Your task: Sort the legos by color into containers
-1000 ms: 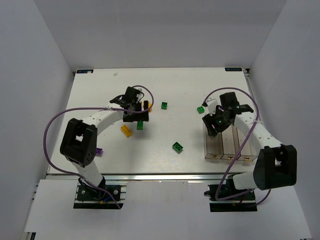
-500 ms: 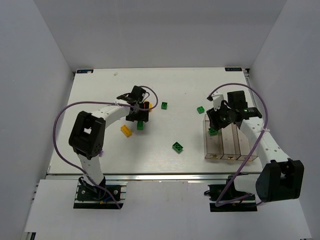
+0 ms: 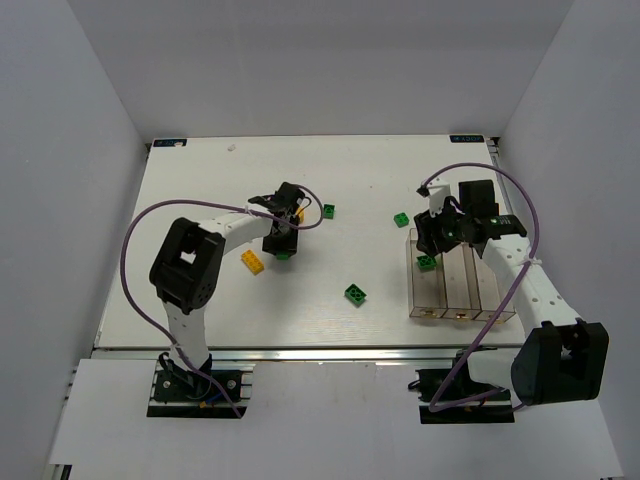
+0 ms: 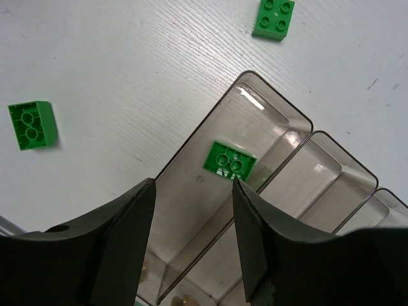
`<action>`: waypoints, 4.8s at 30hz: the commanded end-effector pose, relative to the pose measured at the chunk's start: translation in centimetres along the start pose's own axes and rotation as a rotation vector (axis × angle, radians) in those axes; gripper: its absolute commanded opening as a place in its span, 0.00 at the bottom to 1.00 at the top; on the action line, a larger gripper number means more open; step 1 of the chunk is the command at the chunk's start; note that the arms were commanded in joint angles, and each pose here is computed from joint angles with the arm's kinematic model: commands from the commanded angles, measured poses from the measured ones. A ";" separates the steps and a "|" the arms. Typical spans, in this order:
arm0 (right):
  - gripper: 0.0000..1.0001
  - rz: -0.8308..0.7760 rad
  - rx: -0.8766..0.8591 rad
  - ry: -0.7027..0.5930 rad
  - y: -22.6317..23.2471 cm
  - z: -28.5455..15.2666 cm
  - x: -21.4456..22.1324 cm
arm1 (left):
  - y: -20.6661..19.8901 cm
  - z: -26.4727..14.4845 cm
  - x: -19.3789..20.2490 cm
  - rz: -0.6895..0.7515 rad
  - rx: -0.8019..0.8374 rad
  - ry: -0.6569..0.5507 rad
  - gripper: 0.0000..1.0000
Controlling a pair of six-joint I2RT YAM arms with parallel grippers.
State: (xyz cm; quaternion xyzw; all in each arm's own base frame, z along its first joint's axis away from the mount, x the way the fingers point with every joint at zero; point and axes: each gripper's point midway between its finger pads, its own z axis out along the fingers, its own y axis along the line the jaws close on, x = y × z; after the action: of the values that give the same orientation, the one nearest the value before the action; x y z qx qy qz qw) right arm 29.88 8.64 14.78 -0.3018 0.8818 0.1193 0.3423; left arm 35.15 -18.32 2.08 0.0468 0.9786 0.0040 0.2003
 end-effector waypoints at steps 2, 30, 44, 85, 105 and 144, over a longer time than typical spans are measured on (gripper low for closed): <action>0.57 -0.012 0.001 -0.087 -0.2 -1.0 -2.8 | 0.6 -0.1 -0.3 -0.014 -0.047 -0.017 0.47; 0.17 0.452 0.403 -0.455 -7.3 -8.8 -8.2 | -31.4 -18.0 -3.2 0.311 1.158 -0.093 0.07; 0.20 0.380 0.385 -0.484 -6.1 -9.2 -7.2 | -36.5 -15.3 -0.3 0.337 1.222 0.041 0.34; 0.88 0.041 0.088 -0.070 -4.4 6.0 -8.6 | -10.9 -18.9 -1.1 -0.103 0.577 -0.337 0.78; 0.79 0.050 0.060 0.099 -8.5 17.5 -7.1 | -9.8 -18.6 0.8 -0.167 0.556 -0.288 0.79; 0.00 -0.038 -0.199 -0.083 -1.9 7.7 -11.9 | -13.3 -14.9 2.2 -0.151 0.550 -0.084 0.80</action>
State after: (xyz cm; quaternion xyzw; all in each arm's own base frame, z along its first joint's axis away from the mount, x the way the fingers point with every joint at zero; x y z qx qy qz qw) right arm 43.68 14.68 9.98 -0.3173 0.8864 0.1793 0.2855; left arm 26.54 -30.40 13.93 0.0187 0.9347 -0.2657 0.2352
